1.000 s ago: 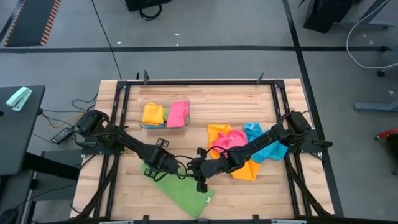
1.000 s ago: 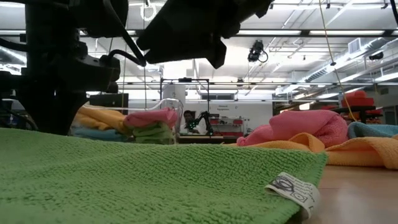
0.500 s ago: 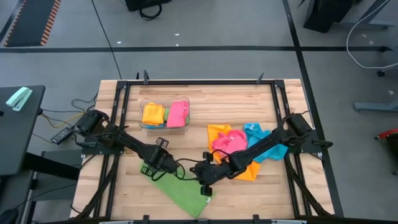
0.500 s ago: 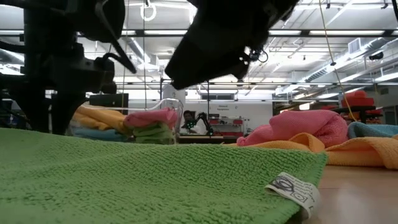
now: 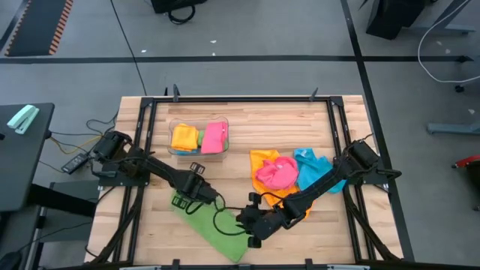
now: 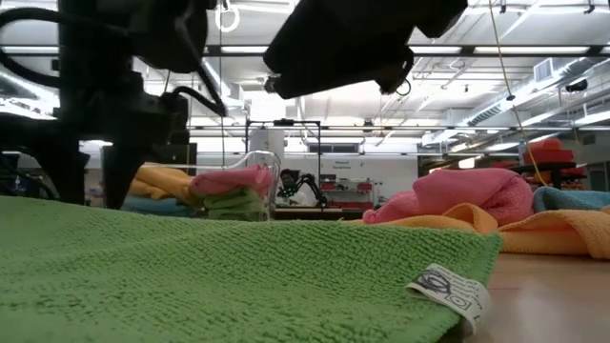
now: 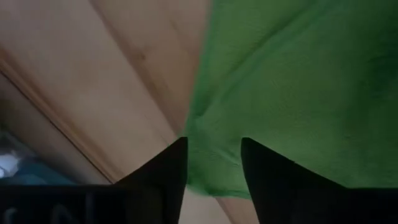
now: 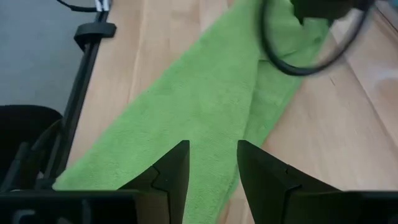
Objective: Fold microfiber towels
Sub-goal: Fold the green microfiber towel
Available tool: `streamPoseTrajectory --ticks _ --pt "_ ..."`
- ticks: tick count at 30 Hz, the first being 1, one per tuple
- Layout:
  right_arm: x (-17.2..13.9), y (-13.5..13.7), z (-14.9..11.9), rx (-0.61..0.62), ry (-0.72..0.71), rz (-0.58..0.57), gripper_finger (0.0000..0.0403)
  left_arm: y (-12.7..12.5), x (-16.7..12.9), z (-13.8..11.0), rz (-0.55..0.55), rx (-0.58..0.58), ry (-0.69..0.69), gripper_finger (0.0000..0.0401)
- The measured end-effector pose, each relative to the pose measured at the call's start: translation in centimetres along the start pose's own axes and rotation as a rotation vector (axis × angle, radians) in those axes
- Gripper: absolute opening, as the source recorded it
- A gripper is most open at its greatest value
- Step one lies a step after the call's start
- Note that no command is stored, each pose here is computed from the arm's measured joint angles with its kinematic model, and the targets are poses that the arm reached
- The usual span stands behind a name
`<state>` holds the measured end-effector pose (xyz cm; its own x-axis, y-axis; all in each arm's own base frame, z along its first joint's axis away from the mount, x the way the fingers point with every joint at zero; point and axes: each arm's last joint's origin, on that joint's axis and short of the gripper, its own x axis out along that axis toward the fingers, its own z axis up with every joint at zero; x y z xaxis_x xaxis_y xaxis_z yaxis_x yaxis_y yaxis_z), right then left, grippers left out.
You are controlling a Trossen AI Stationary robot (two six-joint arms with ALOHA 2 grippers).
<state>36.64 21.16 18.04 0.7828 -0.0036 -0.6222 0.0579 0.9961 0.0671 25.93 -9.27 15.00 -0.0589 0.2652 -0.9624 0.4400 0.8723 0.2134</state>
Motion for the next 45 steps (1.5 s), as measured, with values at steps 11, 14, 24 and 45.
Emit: streamPoseTrajectory --ticks 11,14,24,45 --pt "0.0 0.1 0.1 -0.014 -0.012 0.004 0.0143 1.6 0.6 0.1 -0.137 -0.030 -0.025 0.0156" --pt "0.0 0.1 0.0 -0.016 0.009 0.041 0.0143 1.6 0.5 0.5 -0.160 -0.032 -0.063 0.0138" --pt "0.2 -0.2 0.0 -0.013 0.034 0.039 0.0142 0.9 0.4 0.6 -0.173 -0.071 -0.069 0.0015" --pt "1.1 -2.5 0.1 -0.071 0.171 0.131 0.0142 1.6 -3.1 0.4 -0.170 -0.236 0.063 0.0014"
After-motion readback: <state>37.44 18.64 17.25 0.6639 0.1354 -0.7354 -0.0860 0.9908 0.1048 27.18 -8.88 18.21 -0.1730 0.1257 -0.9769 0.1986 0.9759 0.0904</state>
